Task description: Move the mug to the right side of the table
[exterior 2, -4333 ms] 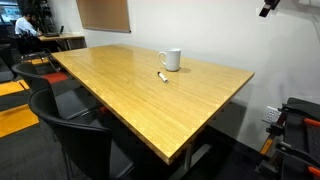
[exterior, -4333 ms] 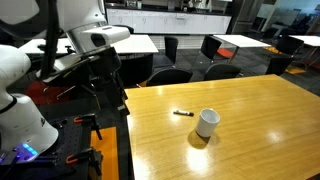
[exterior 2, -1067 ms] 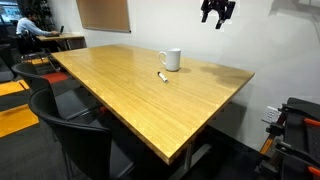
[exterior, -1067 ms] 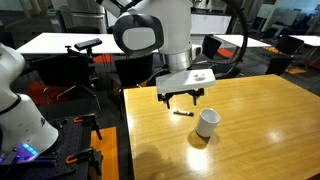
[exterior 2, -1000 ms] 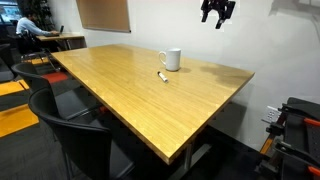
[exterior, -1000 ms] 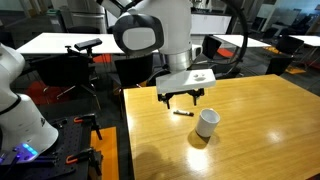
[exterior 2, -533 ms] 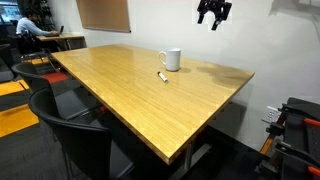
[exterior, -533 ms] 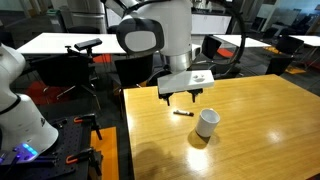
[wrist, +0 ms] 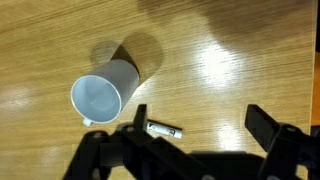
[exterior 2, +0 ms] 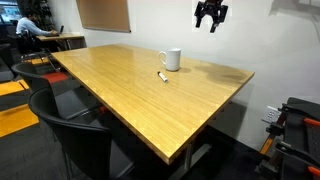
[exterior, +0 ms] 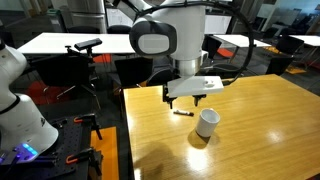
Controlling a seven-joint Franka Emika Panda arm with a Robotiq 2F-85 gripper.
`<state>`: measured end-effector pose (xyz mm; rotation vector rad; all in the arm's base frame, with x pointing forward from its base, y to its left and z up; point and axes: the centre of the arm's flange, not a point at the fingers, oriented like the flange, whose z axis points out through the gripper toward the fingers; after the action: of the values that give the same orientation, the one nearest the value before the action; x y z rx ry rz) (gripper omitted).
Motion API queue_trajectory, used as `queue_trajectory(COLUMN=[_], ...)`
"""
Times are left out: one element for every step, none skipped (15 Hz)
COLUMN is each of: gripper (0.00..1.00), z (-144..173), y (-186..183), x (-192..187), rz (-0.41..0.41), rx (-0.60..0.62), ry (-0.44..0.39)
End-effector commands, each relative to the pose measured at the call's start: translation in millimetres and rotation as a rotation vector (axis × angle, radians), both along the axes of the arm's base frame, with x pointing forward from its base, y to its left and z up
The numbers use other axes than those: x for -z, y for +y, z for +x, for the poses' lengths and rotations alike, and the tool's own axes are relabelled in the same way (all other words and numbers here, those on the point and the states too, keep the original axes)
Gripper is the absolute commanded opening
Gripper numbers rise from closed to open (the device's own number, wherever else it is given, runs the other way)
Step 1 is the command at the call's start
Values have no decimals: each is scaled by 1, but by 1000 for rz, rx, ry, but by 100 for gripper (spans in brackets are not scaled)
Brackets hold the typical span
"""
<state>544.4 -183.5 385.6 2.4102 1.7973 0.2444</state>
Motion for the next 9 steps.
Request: queue_trajectory(gripper=[100,100,100,100,100,100,100,100,100], z=[20,22,24,26,29,31,35,38,42], y=[-15,-17,-19,-20,-21,-23,-23,-23,-23], x=[-6,-7,-8,-8,-8,-8,-7,-5,-3], rz=[20,25,24,25,22,19,19,14,11], rx=[-47,-50,-52,-57,-52,-48,-46,-46,-50], ry=[59,69,79,85,88,92,95,96,98])
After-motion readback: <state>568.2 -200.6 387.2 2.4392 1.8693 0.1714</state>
